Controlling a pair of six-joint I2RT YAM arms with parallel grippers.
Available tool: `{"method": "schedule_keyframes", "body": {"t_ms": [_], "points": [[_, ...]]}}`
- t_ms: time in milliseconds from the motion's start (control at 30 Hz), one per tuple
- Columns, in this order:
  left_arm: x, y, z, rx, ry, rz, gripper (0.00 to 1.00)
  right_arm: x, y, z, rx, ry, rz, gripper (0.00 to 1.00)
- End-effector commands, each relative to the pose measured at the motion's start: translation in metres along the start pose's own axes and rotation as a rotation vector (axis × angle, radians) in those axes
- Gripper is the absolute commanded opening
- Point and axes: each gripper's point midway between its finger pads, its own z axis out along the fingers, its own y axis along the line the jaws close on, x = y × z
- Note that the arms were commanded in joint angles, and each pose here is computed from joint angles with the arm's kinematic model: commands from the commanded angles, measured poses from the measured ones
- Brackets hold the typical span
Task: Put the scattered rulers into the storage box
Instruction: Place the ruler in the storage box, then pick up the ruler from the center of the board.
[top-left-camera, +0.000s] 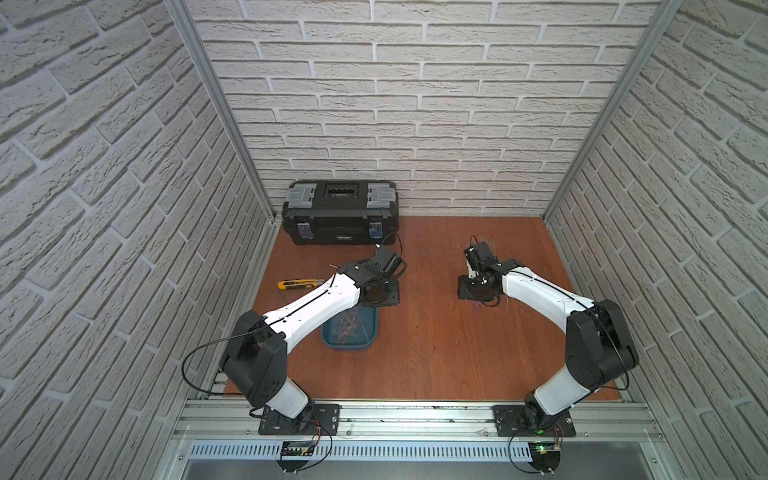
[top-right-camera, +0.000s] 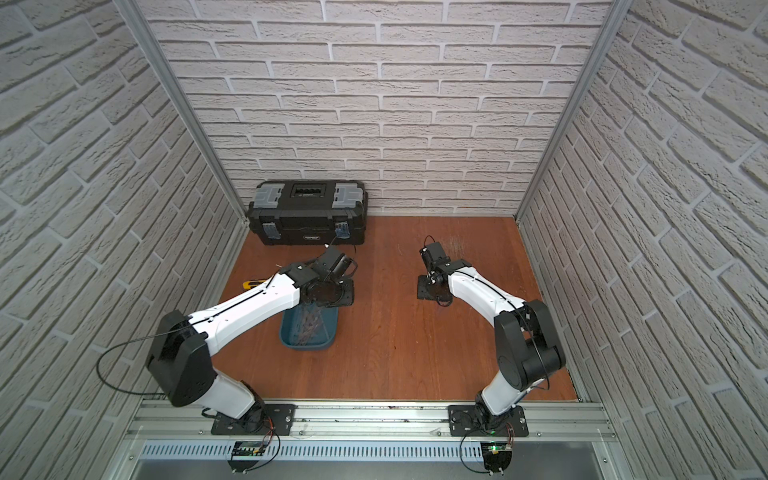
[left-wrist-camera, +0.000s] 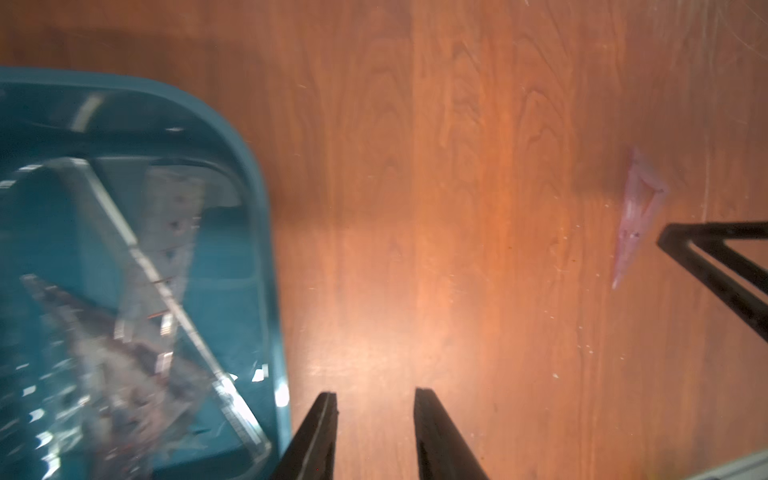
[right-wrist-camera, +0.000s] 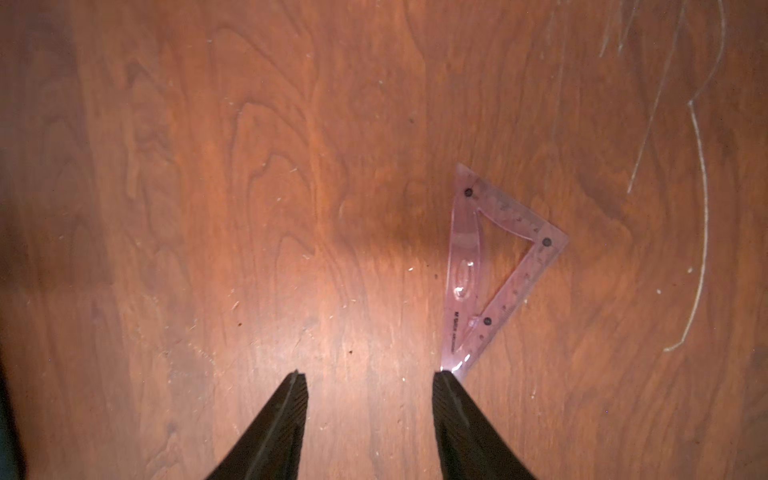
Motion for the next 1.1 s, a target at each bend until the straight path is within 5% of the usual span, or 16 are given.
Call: {"method": "schedule_keyframes", "body": {"t_ms": [0, 1067], "points": [[-0.013, -0.031, 0.000, 0.103, -0.030, 0.003, 0.36, -0.020, -0.007, 0.004, 0.024, -0.043, 0.026, 0.55], [-0.002, -0.041, 0.016, 0.111, 0.010, 0.007, 0.35, -0.013, -0.032, 0.053, 0.077, 0.032, 0.050, 0.60]]}}
